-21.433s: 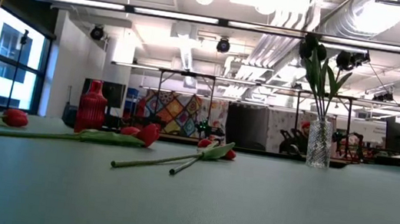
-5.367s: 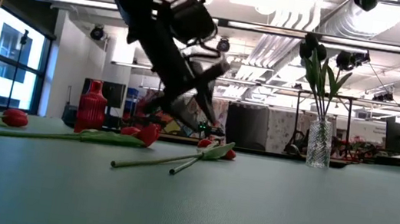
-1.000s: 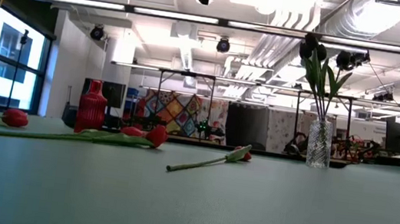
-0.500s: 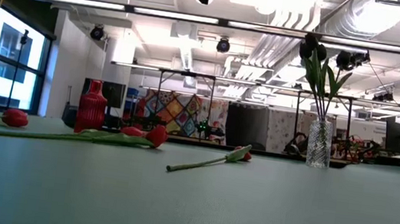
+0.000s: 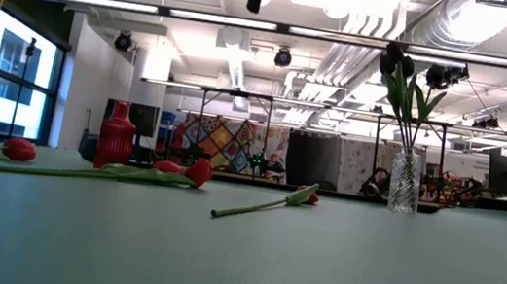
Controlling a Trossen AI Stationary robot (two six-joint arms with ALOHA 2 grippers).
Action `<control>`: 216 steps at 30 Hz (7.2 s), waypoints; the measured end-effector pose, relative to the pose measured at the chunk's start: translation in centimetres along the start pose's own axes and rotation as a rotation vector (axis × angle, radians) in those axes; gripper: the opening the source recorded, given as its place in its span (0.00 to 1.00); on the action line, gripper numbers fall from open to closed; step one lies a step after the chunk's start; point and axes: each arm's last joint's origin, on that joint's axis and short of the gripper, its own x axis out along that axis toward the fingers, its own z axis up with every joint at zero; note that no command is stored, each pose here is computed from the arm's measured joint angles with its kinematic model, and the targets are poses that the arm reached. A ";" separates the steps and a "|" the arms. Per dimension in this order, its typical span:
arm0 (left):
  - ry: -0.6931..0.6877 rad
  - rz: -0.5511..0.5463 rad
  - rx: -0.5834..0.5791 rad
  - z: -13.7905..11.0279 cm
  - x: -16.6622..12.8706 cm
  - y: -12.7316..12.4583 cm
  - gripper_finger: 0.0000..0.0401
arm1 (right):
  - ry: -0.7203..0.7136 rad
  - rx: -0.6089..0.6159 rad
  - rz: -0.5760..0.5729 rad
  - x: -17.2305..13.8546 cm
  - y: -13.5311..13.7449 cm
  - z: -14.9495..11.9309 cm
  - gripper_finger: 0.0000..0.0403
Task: Sort flowers into vase by color
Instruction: Put the orange tulip into the green vase
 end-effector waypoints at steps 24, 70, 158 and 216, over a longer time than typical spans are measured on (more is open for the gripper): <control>-0.014 0.026 -0.033 0.5 0.0 1.0 0.28 | 0.117 0.032 0.092 -3.9 1.1 0.5 0.00; 0.129 -0.097 0.052 -3.7 -0.5 -5.4 0.21 | -0.274 -0.383 0.561 -5.6 5.6 0.6 0.00; -0.107 0.100 -0.241 -12.7 4.3 -7.8 0.21 | 0.090 -0.330 1.173 0.2 3.2 -10.5 0.25; -0.211 -0.066 0.083 -4.3 5.3 -13.4 0.17 | -0.524 0.063 1.126 -6.0 -0.5 -5.3 0.46</control>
